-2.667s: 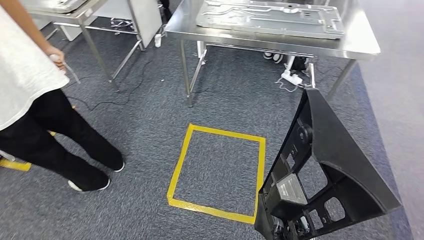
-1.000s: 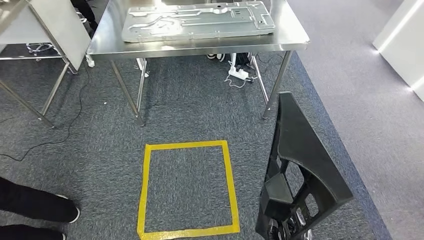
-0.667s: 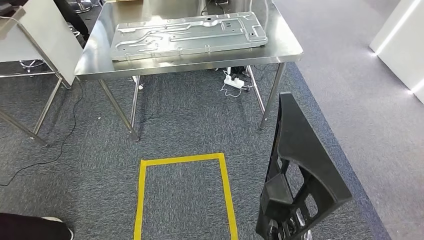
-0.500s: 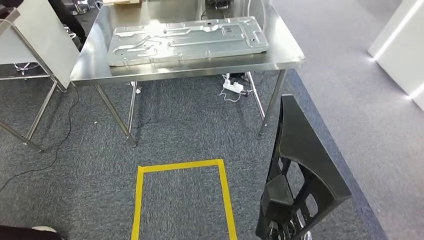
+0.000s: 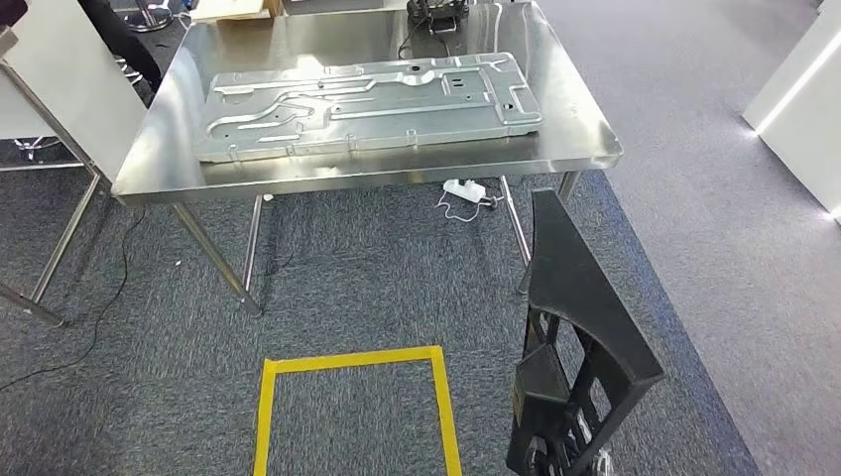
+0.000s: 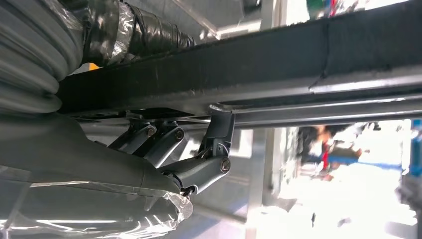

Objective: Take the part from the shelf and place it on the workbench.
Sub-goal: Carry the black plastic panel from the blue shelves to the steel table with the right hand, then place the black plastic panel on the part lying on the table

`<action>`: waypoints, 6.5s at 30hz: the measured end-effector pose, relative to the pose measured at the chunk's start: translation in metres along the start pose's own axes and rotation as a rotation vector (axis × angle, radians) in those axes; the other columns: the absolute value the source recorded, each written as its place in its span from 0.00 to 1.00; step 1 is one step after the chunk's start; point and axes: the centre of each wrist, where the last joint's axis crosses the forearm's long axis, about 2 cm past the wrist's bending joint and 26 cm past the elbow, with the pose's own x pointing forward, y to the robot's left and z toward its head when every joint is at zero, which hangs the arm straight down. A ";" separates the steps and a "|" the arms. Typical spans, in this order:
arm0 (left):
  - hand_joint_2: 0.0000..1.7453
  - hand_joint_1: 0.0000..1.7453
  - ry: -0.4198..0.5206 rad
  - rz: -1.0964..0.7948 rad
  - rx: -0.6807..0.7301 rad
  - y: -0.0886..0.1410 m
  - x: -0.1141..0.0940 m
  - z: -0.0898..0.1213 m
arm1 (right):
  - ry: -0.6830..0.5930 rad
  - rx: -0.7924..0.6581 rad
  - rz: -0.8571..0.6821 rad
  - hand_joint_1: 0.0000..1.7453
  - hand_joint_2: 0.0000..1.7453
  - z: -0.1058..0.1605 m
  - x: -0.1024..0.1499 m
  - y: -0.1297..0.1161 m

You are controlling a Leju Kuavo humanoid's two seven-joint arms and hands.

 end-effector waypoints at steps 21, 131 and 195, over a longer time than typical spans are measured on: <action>0.00 0.00 0.007 0.003 0.008 0.003 -0.002 0.000 | 0.050 0.008 0.031 1.00 1.00 0.000 -0.003 0.007; 1.00 0.00 -0.017 -0.230 -0.127 0.016 0.033 -0.017 | -0.087 0.337 1.597 0.00 1.00 -0.289 -0.041 -0.106; 0.00 0.00 -0.019 -0.118 -0.087 0.013 0.023 -0.012 | -0.766 0.242 1.086 0.00 0.00 -0.165 0.045 0.036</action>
